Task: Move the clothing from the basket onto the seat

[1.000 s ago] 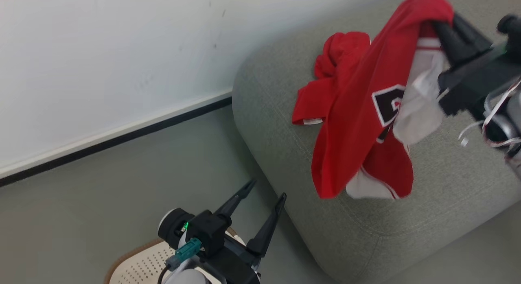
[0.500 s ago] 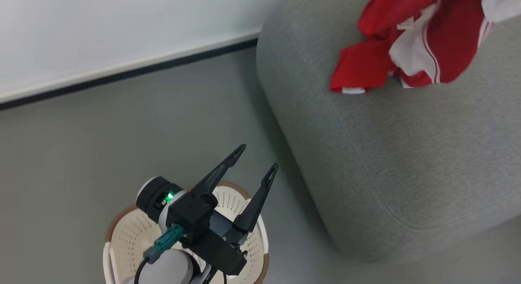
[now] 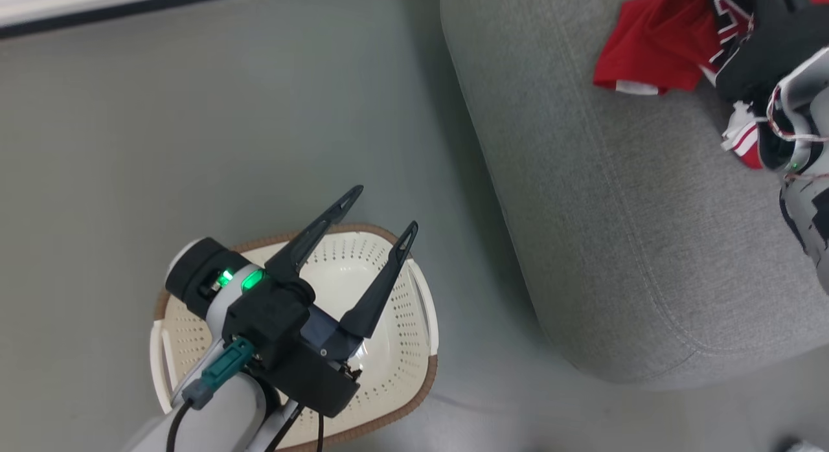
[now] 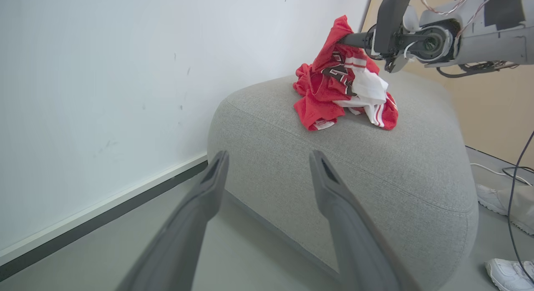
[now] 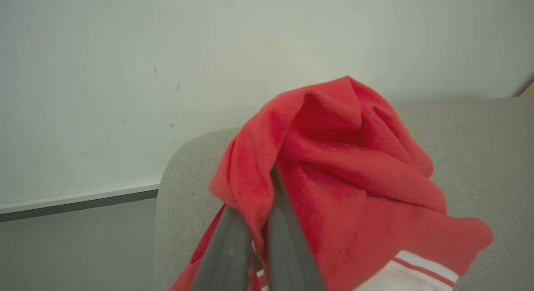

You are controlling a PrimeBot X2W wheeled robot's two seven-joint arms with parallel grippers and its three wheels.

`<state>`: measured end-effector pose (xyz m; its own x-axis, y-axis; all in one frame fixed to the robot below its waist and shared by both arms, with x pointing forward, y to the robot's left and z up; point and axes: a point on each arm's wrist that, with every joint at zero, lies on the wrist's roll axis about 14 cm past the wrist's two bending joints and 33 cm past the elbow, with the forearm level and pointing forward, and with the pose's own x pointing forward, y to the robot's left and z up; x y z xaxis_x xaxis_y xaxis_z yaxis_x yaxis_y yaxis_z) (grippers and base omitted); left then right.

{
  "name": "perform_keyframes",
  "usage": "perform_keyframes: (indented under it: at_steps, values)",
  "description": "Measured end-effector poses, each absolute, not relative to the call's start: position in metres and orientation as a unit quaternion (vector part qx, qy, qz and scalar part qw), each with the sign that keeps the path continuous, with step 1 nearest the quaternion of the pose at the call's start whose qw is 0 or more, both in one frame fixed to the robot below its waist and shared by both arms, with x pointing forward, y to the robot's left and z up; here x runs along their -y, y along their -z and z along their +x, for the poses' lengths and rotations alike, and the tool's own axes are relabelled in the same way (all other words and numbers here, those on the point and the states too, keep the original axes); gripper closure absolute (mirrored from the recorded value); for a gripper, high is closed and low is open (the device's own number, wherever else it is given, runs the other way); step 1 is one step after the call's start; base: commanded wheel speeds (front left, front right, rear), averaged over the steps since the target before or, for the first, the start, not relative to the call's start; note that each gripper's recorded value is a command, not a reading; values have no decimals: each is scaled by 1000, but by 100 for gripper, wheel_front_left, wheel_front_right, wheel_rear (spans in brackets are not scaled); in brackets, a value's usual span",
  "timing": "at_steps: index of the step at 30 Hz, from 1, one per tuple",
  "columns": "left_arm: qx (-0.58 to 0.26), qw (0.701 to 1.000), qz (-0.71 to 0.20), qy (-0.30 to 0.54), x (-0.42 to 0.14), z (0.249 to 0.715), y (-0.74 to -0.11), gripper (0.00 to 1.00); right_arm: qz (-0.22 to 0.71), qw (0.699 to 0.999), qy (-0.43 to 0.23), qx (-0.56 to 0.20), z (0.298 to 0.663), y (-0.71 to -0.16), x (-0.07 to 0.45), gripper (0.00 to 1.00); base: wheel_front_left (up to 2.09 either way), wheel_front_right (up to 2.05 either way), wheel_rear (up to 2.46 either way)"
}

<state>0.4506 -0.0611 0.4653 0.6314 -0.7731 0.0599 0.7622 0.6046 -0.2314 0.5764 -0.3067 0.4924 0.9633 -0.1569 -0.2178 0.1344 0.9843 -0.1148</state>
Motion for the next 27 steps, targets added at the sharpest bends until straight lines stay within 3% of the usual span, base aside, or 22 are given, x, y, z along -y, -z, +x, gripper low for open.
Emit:
perform_keyframes:
  at_steps: [8,9,10,11,22,27]
  values:
    - [-27,893,-124,431,65,476,-447,0,-60,989,86,-107,606,-476,316,100,0,0,0]
    - [-28,894,-125,430,64,480,-442,0,-64,989,83,-107,609,-472,315,88,0,0,0]
    - [-31,894,-127,428,64,483,-438,0,-71,988,78,-110,610,-466,313,53,0,0,0]
    - [-35,894,-129,427,64,484,-433,0,-77,988,73,-114,611,-460,311,0,0,0,0]
    - [-43,886,-146,439,82,484,-423,0,-93,986,60,-128,590,-450,320,0,0,0,0]
    - [-31,890,-145,431,81,484,-437,0,-80,986,52,-136,564,-450,317,0,0,0,0]
